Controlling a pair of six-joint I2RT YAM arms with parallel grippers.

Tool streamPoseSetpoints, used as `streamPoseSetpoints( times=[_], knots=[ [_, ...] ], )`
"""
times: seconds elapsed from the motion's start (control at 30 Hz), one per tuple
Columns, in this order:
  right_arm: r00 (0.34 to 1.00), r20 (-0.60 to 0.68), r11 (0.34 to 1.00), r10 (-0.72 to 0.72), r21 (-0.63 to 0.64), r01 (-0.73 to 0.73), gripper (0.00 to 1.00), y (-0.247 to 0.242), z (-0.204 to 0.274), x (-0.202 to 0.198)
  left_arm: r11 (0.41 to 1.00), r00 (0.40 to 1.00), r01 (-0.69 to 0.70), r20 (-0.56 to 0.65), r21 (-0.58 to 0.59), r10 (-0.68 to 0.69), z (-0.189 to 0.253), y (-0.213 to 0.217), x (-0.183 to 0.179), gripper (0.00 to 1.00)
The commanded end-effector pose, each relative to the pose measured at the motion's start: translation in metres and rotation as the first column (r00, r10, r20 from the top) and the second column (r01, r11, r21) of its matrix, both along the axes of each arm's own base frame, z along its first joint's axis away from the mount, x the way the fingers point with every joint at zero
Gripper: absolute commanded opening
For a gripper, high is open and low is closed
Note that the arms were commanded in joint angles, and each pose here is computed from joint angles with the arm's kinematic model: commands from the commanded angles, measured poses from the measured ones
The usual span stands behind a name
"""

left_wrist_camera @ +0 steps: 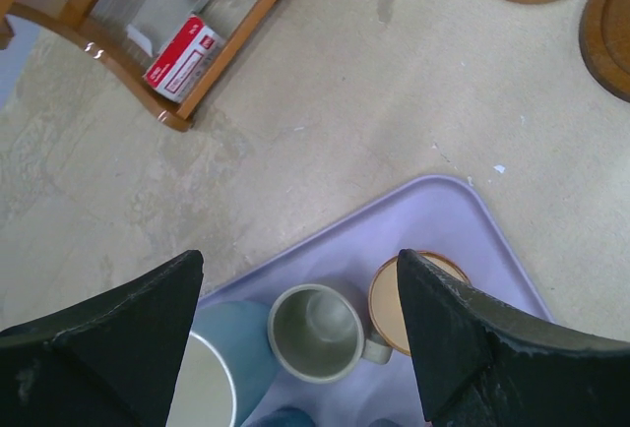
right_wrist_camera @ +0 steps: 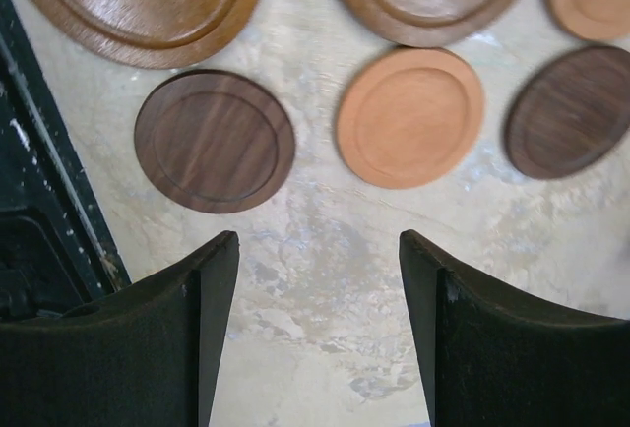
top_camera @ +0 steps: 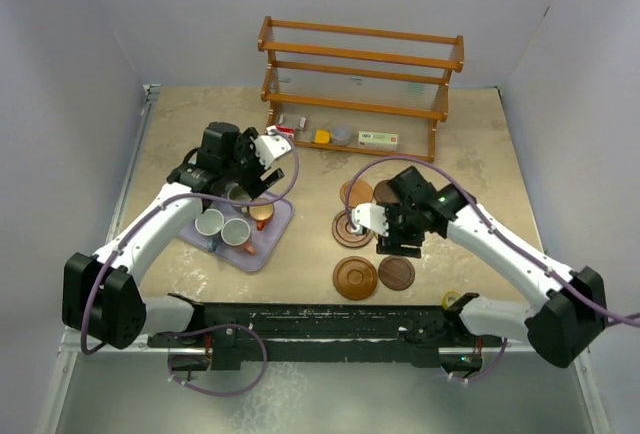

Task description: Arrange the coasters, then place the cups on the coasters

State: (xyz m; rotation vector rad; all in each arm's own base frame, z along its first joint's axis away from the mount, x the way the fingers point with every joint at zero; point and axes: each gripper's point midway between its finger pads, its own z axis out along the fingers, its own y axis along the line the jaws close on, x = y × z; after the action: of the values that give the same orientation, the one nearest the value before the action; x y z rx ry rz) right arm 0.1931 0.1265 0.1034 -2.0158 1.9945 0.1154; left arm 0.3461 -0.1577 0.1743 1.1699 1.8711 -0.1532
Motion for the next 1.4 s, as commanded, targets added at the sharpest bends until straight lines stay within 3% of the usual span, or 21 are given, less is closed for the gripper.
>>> streamPoseSetpoints(
  times=[0.0,0.1,0.27,0.47,0.57,0.83,0.97,1.37],
  knots=[
    [0.981,0.063,0.971,-0.184,0.168,0.171,0.69,0.004,0.036,0.016,0.99,0.989,-0.115,0.08,-0.084,0.122,0.045,0.012,0.018,0.77],
    [0.948,0.083,0.919,-0.308,0.282,0.274,0.7,-0.001,0.062,0.032,0.976,0.979,-0.189,0.051,-0.107,0.195,0.045,0.028,0.027,0.77],
    [0.853,0.113,0.821,-0.51,0.359,0.443,0.72,-0.019,0.084,0.057,0.937,0.947,-0.321,-0.022,-0.14,0.321,0.042,0.06,0.038,0.76],
    [0.766,0.073,0.722,-0.638,0.401,0.563,0.72,-0.023,0.099,0.073,0.888,0.894,-0.446,-0.095,-0.113,0.438,0.035,0.101,0.039,0.75],
    [0.771,0.03,0.711,-0.636,0.409,0.571,0.72,-0.016,0.103,0.07,0.883,0.883,-0.464,-0.121,-0.072,0.454,0.031,0.121,0.041,0.73],
    [0.781,-0.017,0.708,-0.624,0.412,0.574,0.72,-0.01,0.089,0.064,0.958,0.94,-0.273,-0.188,0.091,0.286,0.014,0.147,0.056,0.66],
    [0.787,-0.02,0.713,-0.617,0.41,0.569,0.72,-0.01,0.085,0.062,0.985,0.962,-0.109,-0.236,0.133,0.138,0.001,0.145,0.058,0.63],
    [0.794,-0.032,0.715,-0.607,0.413,0.564,0.72,-0.012,0.077,0.054,0.965,0.92,0.216,-0.362,0.146,-0.151,-0.034,0.133,0.068,0.49]
  ],
)
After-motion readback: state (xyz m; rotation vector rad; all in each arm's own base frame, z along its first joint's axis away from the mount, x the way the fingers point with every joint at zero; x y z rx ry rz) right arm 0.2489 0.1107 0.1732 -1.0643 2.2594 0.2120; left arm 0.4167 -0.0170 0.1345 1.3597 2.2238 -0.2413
